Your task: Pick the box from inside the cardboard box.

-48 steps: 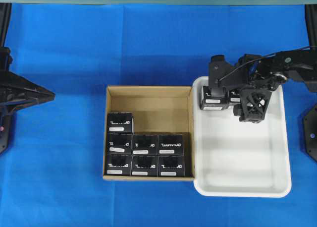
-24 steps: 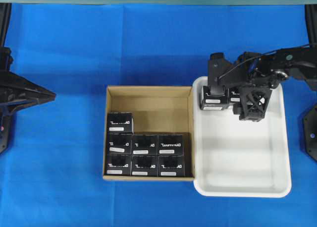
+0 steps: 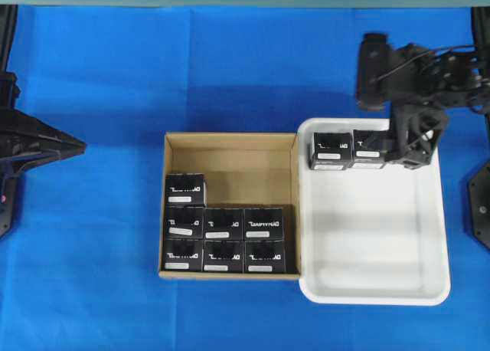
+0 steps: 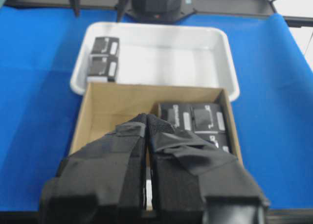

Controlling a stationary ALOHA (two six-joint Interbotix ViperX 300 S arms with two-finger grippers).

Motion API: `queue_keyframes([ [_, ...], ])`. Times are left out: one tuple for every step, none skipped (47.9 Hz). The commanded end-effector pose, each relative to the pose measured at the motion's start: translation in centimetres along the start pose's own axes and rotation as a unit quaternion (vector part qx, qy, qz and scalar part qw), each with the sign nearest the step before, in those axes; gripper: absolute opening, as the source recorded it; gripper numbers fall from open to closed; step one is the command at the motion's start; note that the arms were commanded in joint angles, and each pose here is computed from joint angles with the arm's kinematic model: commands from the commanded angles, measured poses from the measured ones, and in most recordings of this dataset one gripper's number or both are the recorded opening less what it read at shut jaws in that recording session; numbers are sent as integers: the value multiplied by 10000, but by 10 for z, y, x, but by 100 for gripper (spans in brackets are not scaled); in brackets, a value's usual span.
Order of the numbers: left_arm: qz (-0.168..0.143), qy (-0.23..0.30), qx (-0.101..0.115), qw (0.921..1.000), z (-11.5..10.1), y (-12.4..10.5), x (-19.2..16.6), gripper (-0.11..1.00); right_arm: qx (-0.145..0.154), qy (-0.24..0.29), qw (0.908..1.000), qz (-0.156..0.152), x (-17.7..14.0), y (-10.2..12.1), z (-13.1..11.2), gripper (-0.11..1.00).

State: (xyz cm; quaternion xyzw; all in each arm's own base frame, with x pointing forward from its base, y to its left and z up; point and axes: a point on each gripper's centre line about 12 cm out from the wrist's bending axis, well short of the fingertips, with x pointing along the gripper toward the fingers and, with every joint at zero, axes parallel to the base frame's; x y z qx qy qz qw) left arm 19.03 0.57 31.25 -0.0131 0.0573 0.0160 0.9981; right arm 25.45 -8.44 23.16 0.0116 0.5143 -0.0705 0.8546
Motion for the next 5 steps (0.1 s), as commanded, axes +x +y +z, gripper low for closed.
queue_keyframes([
  [6, -85, 7, 10000, 9, 0, 2, 2, 110, -297, 9995, -41, -16, 1, 1, 95],
  [6, -92, 7, 10000, 10, 0, 2, 2, 139, -365, 9992, -50, -19, 2, 1, 95],
  [6, -85, 14, 10000, 9, 0, 2, 2, 166, -433, 9989, -62, -23, 2, 0, 95],
  [6, -85, 14, 10000, 9, 0, 2, 2, 201, -500, 9985, -79, -25, 2, -1, 95],
  [6, -92, 7, 10000, 9, 0, 2, 2, 221, -583, 9980, -94, -29, 2, -1, 95],
])
